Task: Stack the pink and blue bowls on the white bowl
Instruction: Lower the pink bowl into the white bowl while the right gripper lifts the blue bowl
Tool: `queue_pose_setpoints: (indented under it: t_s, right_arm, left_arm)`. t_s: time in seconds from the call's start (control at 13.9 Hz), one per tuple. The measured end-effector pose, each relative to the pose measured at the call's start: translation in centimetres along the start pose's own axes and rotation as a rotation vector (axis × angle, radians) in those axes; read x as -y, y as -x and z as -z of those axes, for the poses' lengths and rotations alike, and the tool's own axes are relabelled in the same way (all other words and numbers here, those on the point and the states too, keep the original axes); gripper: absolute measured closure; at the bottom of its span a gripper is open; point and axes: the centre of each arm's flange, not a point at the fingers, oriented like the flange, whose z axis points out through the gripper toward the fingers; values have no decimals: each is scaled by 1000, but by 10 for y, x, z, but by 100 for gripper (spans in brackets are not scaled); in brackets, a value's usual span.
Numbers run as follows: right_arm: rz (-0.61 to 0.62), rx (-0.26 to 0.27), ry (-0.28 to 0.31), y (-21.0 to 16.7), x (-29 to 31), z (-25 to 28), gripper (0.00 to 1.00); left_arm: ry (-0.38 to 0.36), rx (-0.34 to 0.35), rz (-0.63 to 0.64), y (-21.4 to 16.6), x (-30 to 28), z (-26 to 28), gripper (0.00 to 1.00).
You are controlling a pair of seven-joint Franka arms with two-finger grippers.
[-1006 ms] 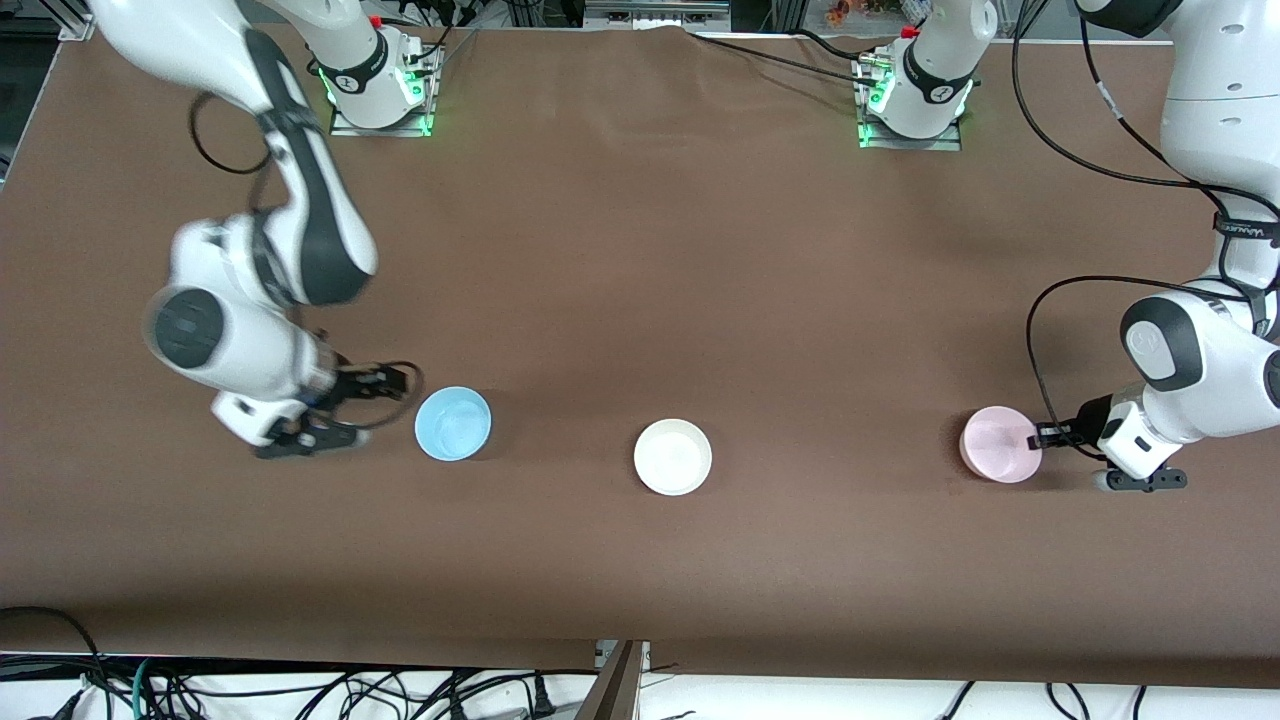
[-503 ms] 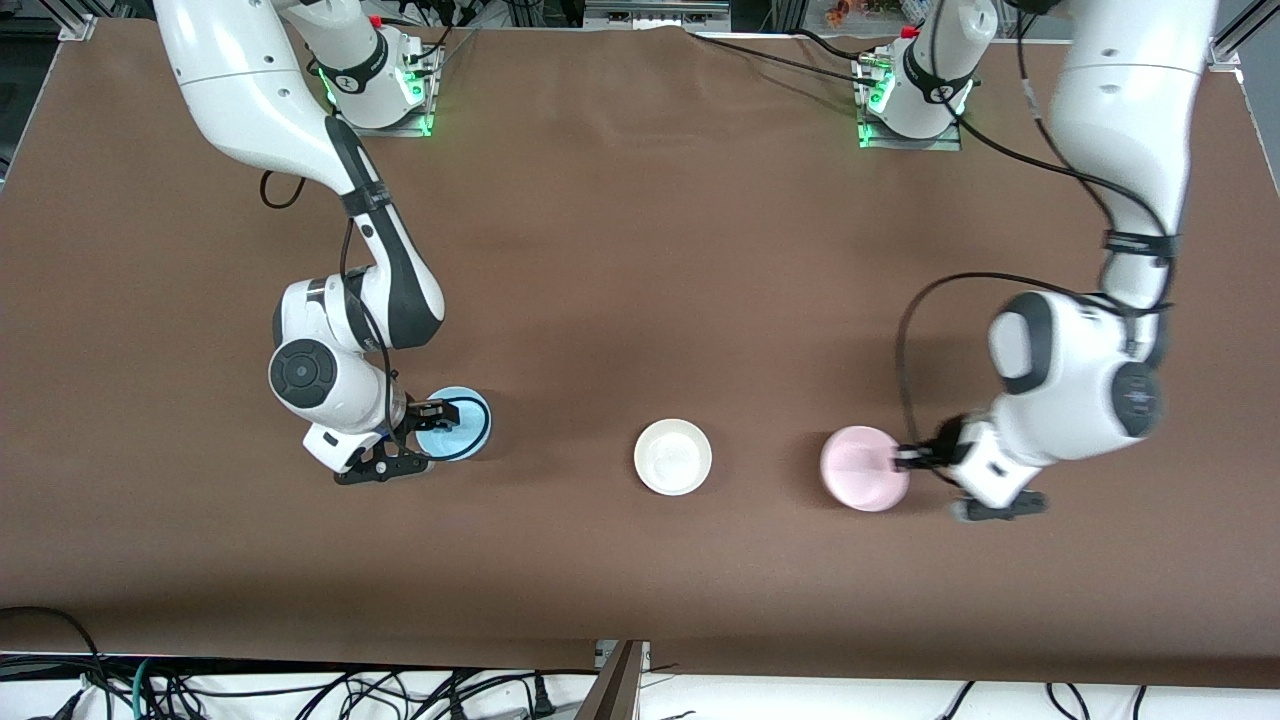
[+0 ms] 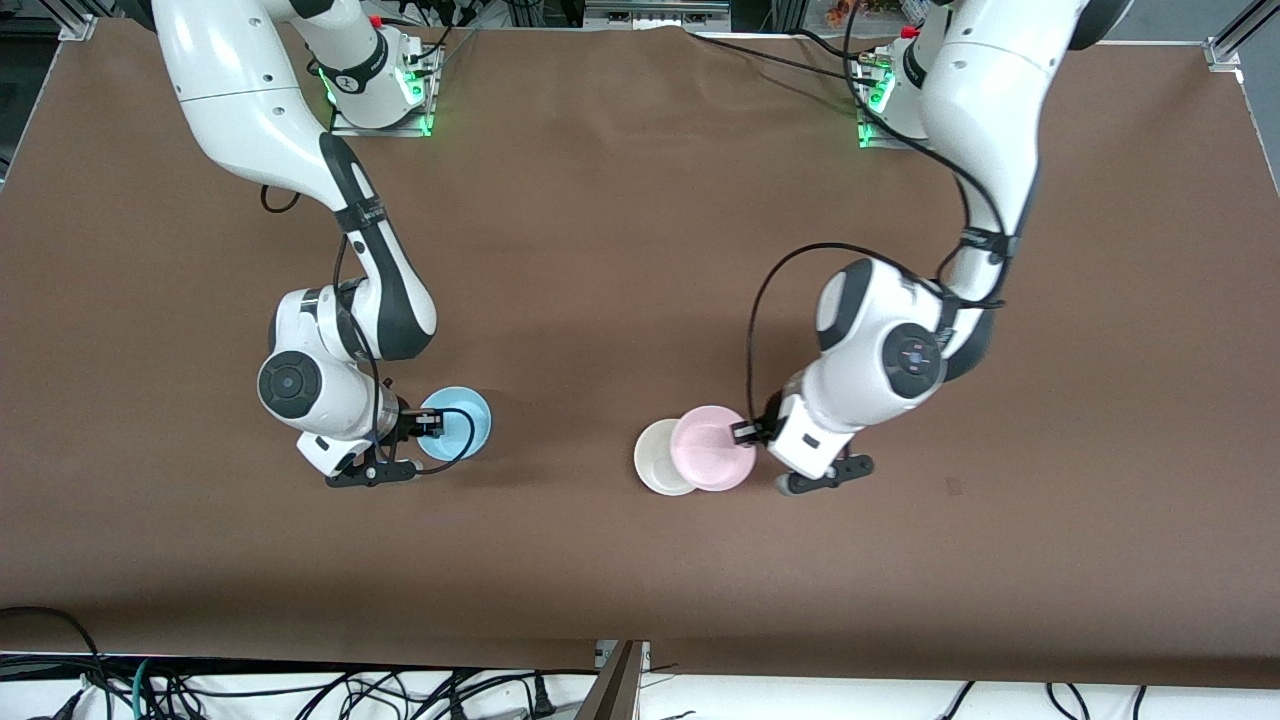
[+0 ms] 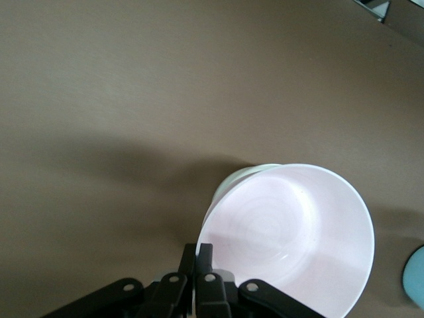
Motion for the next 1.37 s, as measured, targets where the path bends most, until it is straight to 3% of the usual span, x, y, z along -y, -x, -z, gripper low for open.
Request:
queue_pose_setpoints:
  t_s: [0.22,0.29,0.57,0.72,0.93,1.37]
  right_arm:
    - [-9,-1,-8,0,-1,0,93]
    - [-11,-5,-13,-2,-1,4,97]
    - [-6,-16,-19,-9,2,19,97]
    - [-5,5,-33,-19,11,49,97]
    - [-70,6,-53,-30,26,94,97]
    - [-215,8,-77,-19,98,99,97]
  left_arm:
    - [9,-9,16,16,-22,-33,97]
    - [8,-8,13,19,-25,-41,97]
    - [-10,-12,-5,22,-26,-50,97]
    - [-21,-21,-15,21,-25,-49,97]
    - [-25,-19,-16,21,-24,-51,97]
    - [-59,-10,-27,22,-16,-70,97]
